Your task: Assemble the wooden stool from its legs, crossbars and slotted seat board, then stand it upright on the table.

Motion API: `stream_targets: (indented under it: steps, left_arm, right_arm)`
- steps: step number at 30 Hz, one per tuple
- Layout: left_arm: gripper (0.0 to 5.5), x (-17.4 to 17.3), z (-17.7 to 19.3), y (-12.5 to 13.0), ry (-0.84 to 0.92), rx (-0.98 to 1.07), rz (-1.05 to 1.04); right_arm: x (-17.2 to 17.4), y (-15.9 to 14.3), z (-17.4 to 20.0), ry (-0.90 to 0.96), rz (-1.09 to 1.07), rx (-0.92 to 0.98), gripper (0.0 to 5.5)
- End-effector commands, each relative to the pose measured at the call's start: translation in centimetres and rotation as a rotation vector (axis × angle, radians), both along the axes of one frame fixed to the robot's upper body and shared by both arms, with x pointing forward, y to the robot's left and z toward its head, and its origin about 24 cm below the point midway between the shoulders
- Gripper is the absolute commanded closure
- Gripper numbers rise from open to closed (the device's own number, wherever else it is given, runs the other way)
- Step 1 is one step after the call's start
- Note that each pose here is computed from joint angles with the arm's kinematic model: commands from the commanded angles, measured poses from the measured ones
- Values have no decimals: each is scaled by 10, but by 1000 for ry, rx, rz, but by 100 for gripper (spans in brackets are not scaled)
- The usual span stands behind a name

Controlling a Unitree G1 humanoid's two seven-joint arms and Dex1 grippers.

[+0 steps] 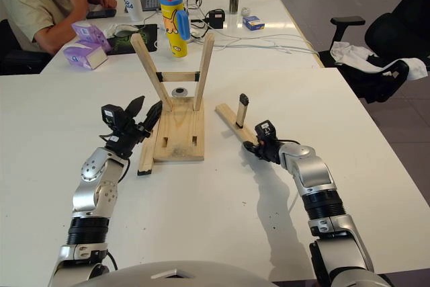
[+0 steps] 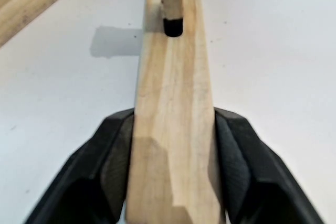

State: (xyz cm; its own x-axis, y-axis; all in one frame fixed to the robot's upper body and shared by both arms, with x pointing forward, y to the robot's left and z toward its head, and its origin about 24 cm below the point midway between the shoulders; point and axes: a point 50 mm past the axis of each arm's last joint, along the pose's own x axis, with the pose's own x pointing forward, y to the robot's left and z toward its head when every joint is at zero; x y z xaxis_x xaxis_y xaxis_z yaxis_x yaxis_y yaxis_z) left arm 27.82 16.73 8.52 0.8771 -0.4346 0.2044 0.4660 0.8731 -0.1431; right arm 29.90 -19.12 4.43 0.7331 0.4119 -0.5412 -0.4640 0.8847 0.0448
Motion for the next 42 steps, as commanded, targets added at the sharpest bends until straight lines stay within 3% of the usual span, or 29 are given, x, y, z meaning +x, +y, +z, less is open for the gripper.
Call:
stream_targets:
  steps: [1,5,9,13,20,29,42]
  left_arm:
    - [232,7,11,-1,18,3,-89]
    - [202,13,29,3,8,-69,-187]
    - [151,11,48,8,82,-256,-402]
    - [95,4,63,8,181,-358,-633]
    - [73,10,88,-1,241,-464,-891]
    - [73,11,99,-10,219,-477,-994]
    - [271,2,97,-14,252,-461,-1044]
  right_arm:
    - [13,-3,44,-263,-72,242,345]
    - [12,-6,77,-372,-55,469,345]
    - [-3,-3,116,-403,154,736,345]
    - [-18,1,138,-355,352,879,345]
    - [-35,35,127,-76,667,940,345]
    - [-43,33,118,76,796,916,345]
    - [-44,26,109,135,814,902,345]
